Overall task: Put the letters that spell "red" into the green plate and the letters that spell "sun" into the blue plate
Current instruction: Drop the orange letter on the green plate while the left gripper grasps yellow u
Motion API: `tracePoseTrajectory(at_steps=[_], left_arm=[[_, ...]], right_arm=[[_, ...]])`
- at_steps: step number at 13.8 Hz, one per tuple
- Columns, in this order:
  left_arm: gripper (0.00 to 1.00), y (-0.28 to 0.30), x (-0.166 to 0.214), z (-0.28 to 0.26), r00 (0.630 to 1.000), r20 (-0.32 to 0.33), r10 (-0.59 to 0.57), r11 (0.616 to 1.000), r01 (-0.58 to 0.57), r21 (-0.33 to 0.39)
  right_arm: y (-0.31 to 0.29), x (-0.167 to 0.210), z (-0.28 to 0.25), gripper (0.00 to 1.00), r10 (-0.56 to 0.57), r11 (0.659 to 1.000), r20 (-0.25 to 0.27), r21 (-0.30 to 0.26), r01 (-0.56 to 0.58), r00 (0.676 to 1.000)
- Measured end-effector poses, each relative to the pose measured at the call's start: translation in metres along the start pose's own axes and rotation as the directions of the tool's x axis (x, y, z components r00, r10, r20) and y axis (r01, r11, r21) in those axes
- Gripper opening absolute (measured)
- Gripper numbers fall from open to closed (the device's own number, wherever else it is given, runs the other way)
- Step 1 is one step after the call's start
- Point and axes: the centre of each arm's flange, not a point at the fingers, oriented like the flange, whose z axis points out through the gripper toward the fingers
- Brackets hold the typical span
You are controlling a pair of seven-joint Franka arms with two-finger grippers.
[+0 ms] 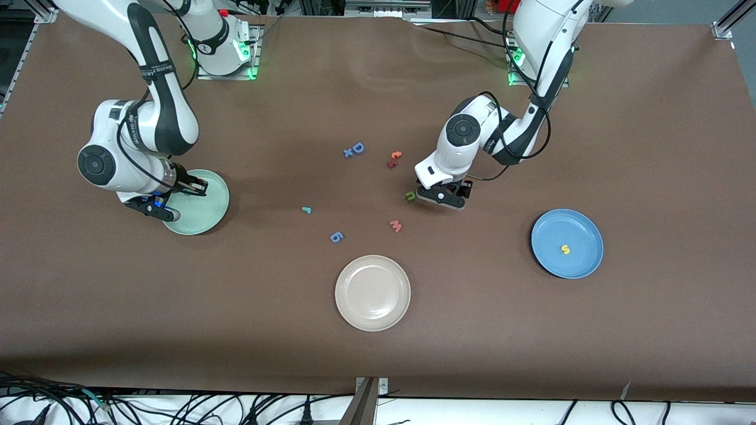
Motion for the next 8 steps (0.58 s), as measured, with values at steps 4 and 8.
tracePoseTrajectory(at_steps=[4,8], left_arm=[[0.84,0.000,0.000,0.006,1.000,-0.003,0.000,1.000,0.000,-0.003],[0.53,0.001,0.002,0.004,1.000,-0.016,-0.001,1.000,0.001,-0.008]], right_arm=[[0.007,0.002,0.031,0.28,-0.011,1.000,-0.015,-0.020,0.010,1.000],[0.007,0.002,0.028,0.63,-0.011,1.000,-0.021,-0.014,0.011,1.000]])
